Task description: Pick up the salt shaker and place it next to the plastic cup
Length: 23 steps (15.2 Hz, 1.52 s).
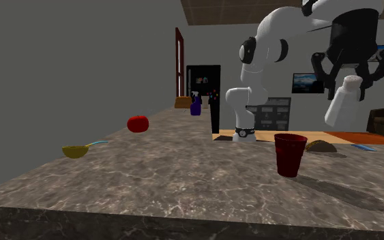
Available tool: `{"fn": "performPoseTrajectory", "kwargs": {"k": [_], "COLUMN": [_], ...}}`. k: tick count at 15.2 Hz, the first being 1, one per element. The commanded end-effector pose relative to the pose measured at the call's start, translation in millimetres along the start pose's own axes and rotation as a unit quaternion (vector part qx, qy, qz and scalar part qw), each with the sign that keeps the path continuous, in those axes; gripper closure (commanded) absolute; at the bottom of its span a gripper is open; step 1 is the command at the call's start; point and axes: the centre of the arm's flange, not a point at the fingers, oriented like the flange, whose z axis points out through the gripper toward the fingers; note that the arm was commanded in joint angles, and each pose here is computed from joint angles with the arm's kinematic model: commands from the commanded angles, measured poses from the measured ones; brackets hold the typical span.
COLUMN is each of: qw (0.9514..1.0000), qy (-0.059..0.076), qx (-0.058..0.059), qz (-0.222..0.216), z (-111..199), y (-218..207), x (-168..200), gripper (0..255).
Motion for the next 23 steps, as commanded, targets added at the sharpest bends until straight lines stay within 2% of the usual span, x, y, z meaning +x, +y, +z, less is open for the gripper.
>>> {"fn": "performPoseTrajectory", "kwargs": {"k": [1,23], "qw": [1.0,1.0], "qy": [0.0,0.0], "qx": [0.0,0.0], "qz": [0.001,0.001], "z": [6,120], "y": [-12,-15], "x": [0,-25], "gripper": [255,255]}}
